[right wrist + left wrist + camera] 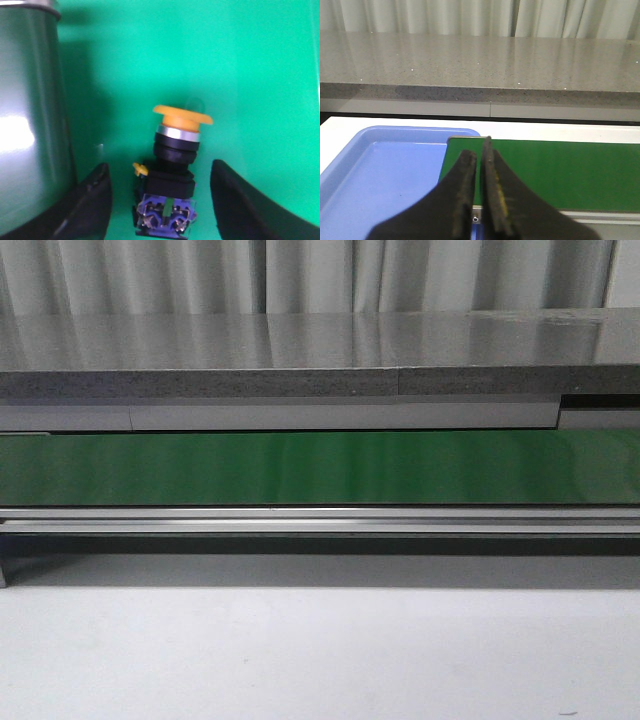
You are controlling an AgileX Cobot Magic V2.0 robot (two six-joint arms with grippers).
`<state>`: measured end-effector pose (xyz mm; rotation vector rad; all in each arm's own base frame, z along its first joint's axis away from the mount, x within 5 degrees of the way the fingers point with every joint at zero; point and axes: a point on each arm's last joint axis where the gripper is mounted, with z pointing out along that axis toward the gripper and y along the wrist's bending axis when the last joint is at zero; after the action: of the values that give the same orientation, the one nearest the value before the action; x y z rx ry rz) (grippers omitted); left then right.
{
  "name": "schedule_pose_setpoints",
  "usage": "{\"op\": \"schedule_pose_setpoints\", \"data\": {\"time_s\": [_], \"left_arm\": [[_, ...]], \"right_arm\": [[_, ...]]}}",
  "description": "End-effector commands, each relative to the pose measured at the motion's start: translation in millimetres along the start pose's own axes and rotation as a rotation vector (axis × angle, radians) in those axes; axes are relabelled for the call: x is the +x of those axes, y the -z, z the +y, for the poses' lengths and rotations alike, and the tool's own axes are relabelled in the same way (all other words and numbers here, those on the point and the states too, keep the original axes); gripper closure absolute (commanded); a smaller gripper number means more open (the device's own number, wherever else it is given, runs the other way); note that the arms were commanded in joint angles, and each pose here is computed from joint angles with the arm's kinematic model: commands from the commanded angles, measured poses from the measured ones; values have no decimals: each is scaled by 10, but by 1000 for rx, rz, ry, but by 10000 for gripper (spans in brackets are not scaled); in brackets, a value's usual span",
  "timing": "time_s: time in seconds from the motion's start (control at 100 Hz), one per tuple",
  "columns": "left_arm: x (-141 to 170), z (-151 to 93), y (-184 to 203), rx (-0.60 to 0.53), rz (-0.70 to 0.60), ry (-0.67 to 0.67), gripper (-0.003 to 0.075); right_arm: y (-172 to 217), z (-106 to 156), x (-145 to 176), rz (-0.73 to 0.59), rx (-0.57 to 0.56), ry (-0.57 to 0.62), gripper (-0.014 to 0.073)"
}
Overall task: Move button from left to right
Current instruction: 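Open the right gripper and raise it away from the green tray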
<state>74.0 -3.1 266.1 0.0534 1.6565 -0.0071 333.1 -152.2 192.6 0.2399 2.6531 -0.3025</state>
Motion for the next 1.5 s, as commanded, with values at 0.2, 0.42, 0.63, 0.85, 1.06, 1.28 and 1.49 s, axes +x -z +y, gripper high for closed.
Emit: {"op": "schedule_pose_setpoints", "data": {"time_s": [0.2, 0.42, 0.63, 0.85, 1.06, 1.28, 1.49], "left_arm": [[-171, 8, 14, -5, -107, 3, 715], [-171, 8, 14, -5, -107, 3, 715], [-171, 8, 14, -5, -107, 3, 715], [-171, 8, 14, -5, -107, 3, 715], [-171, 8, 14, -5, -107, 3, 715], [-171, 8, 14, -5, -107, 3, 715], [-171, 8, 14, -5, -107, 3, 715]], "right_arm": [[683, -60, -269, -256, 2, -100, 170], [1144, 160, -362, -404, -44, -87, 170], [1634, 510, -322, -562, -109, -8, 170], [2061, 798, -17, -708, -205, 34, 170], [2233, 924, 452, -817, -271, 51, 170], [2359, 910, 1018, -988, -304, 51, 170], [2440, 817, 1502, -1058, -311, 41, 170]]}}
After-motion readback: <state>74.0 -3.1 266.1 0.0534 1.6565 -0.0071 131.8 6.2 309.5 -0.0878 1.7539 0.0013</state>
